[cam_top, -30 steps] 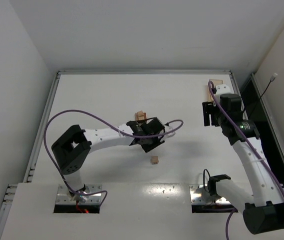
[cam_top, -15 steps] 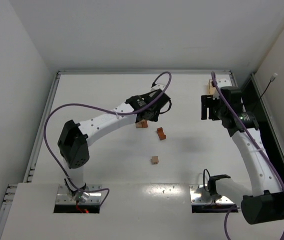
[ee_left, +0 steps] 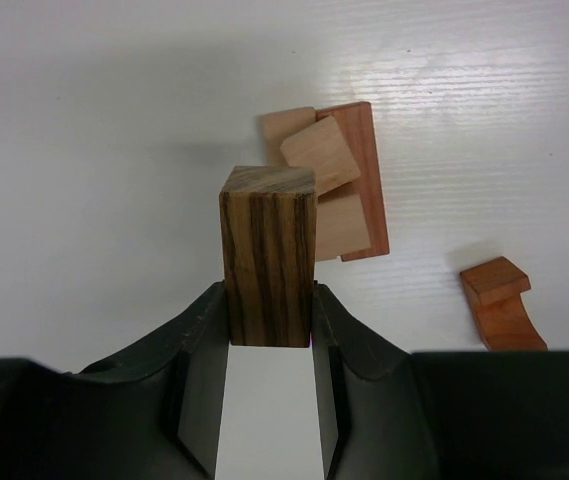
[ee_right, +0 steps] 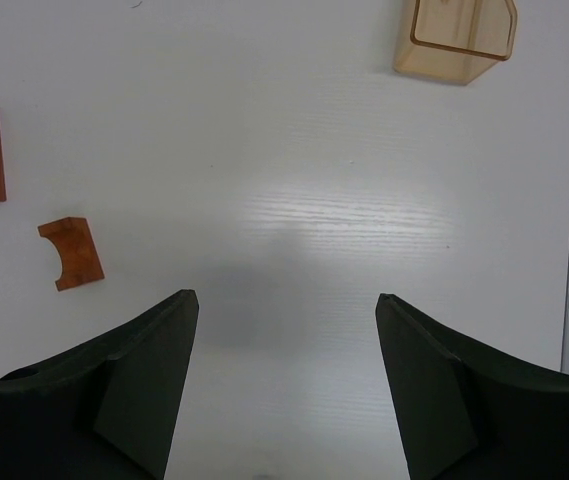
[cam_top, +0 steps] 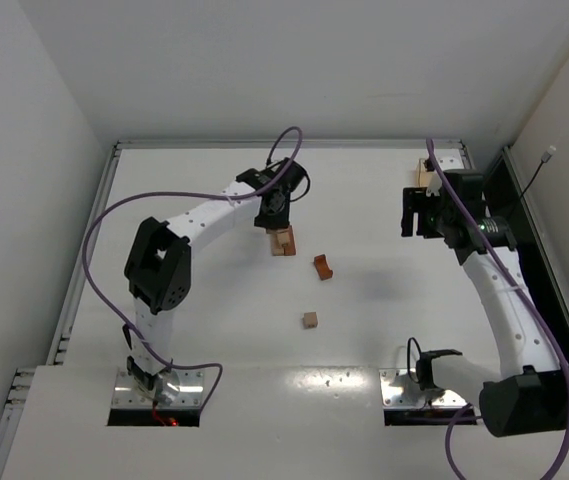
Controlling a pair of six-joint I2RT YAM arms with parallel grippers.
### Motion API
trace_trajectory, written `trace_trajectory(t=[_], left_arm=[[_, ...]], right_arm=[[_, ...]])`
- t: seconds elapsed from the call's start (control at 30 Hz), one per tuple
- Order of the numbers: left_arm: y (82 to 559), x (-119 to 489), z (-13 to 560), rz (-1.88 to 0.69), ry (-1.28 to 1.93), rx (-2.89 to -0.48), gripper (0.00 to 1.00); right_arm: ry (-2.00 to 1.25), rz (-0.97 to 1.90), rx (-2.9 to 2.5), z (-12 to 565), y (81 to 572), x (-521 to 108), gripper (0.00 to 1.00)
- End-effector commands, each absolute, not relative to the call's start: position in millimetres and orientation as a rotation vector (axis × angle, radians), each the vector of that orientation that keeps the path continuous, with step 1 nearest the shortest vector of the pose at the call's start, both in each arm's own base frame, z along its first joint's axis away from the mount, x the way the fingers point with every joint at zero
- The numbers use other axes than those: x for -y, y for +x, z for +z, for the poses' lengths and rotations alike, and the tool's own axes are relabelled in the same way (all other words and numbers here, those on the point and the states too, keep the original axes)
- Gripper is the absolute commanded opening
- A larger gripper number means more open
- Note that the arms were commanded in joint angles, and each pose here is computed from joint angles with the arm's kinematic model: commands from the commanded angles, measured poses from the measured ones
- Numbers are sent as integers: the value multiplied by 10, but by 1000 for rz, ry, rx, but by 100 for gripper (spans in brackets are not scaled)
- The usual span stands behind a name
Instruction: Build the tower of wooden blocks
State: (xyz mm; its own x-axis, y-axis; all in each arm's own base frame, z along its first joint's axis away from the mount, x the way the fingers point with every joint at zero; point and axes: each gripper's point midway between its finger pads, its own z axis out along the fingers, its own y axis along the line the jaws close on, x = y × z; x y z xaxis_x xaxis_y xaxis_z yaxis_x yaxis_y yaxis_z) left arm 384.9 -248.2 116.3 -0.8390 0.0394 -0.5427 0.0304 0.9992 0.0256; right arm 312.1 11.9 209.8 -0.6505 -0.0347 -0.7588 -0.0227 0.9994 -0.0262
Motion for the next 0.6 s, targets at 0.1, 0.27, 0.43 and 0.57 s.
trace_trajectory(t=[0.1, 0.27, 0.43, 0.57], left_arm=[[3916, 2744, 1312, -155, 43, -2569, 0], [3889, 2788, 1240, -177, -9, -2602, 0], [3868, 2751, 1054, -154, -39, -2650, 0], [3929, 2796, 1069, -164, -41, -2640, 0]], right_arm=[[-17, 27, -2237, 2244, 3257, -159, 69], [-27, 48, -2237, 2232, 3283, -192, 69], [-27, 48, -2237, 2232, 3283, -192, 69], [-27, 47, -2246, 2193, 3271, -192, 69]])
